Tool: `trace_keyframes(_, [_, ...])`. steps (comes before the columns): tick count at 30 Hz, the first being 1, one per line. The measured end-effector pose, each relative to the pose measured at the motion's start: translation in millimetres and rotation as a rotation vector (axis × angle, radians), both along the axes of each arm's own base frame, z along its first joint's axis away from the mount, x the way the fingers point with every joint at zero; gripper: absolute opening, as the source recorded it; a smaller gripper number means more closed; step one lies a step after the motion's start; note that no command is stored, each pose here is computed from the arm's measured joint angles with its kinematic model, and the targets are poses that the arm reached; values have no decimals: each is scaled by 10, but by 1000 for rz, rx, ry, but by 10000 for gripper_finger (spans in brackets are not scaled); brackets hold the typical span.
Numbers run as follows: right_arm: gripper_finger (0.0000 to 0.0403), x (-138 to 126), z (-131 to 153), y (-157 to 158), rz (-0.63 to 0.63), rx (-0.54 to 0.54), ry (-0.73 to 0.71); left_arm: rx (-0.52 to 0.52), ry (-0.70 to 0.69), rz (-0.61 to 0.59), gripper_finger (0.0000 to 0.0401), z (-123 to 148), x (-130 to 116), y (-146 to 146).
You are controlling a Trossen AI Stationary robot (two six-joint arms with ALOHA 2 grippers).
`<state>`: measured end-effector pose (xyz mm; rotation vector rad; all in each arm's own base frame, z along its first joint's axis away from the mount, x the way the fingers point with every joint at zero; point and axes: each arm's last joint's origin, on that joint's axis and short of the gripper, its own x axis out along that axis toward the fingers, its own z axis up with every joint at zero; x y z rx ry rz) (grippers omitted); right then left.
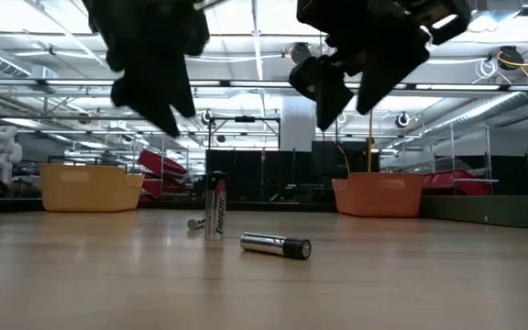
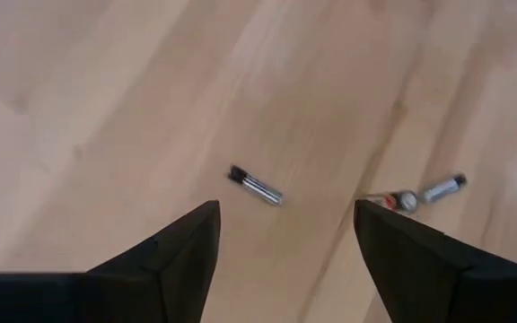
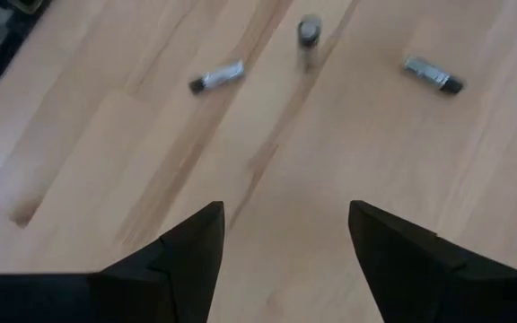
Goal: Sort batteries
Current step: Put the silver battery into the yellow bin
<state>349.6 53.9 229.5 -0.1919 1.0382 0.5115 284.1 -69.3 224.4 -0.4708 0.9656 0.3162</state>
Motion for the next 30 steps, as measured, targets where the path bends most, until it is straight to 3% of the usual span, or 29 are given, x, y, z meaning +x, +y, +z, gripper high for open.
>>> trace_keyframes(6, [230, -88, -49, -14, -109, -191, 85, -196, 59, 259, 264, -294, 157, -52])
trace_keyframes(11, [230, -149, -19, -39, -228, -205, 131, -288, 88, 432, 264, -447, 256, -80])
trace_keyframes(14, [230, -189, 31, 2, -248, -194, 131, -303, 105, 483, 264, -522, 314, -95])
trace_keyframes(21, [211, -361, 281, 93, -273, -278, 53, -274, 142, 575, 264, -716, 375, -87])
trace_keyframes(30, [170, -552, 604, 73, -323, -225, -46, -255, 179, 612, 264, -868, 409, -51])
